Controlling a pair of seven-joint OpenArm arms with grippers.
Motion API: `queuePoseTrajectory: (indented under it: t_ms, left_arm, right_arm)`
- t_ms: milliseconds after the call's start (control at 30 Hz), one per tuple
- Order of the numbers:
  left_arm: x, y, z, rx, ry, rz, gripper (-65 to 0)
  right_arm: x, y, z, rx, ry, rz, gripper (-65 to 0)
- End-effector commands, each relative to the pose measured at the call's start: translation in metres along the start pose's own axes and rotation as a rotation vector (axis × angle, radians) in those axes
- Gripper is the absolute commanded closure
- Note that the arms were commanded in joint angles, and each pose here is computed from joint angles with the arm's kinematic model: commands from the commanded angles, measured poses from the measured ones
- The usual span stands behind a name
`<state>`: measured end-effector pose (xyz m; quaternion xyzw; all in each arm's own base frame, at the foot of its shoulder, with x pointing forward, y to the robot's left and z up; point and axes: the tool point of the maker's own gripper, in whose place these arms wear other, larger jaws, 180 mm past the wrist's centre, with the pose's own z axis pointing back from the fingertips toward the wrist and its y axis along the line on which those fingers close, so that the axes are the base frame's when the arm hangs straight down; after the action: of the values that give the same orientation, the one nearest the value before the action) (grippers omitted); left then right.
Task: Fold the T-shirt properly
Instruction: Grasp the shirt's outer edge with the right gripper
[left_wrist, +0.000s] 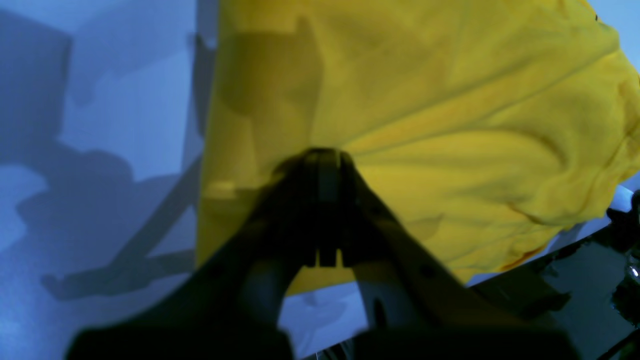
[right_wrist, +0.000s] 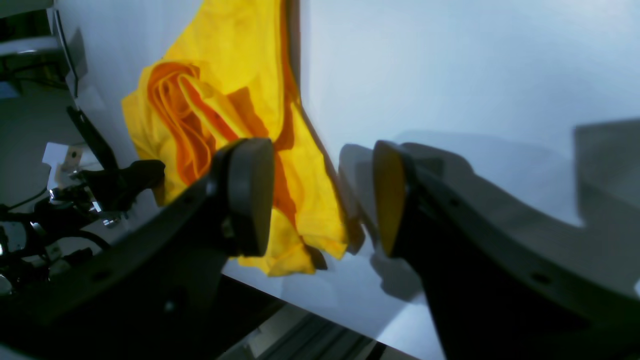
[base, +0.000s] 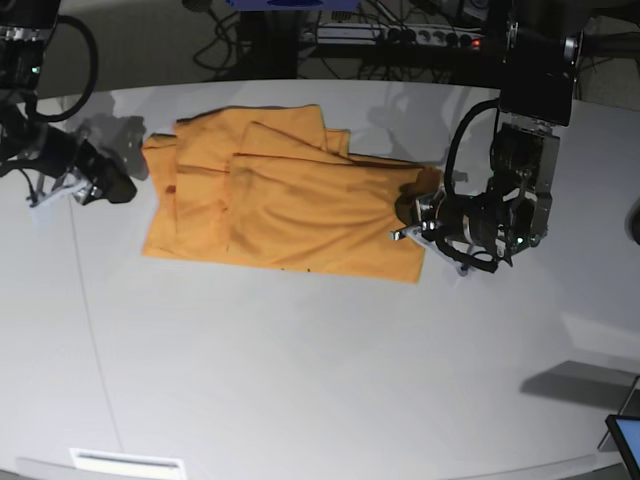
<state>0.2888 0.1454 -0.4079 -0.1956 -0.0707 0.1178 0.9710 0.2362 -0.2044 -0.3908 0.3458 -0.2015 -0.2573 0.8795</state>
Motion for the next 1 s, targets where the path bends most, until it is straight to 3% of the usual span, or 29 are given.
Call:
queuePoseTrajectory:
  t_ms: [0, 67, 267, 600, 967]
  left_arm:
    - [0.009, 0.019, 0.006, 0.083, -0.034, -0.005, 0.0]
    - [0.009, 0.019, 0.006, 0.083, -0.034, -0.005, 0.0]
    - [0.009, 0.019, 0.006, 0.083, -0.034, -0.005, 0.0]
    - [0.009, 0.017, 0.006, 0.080, -0.035, -0.005, 0.0]
    - [0.009, 0.017, 0.006, 0.080, -0.035, -0.005, 0.0]
  right_arm:
    - [0.007, 0.000, 0.004, 0.006, -0.012, 0.007, -30.8]
    - [0.004, -0.007, 0.001, -0.001, -0.002, -0.012, -30.8]
    - [0.002, 0.001, 0.001, 0.051, 0.003, 0.097, -31.0]
    - [-0.026, 0.030, -0.021, 0.148, 0.108, 0.066, -31.0]
    - [-0.036, 0.045, -0.029, 0.193, 0.138, 0.057, -31.0]
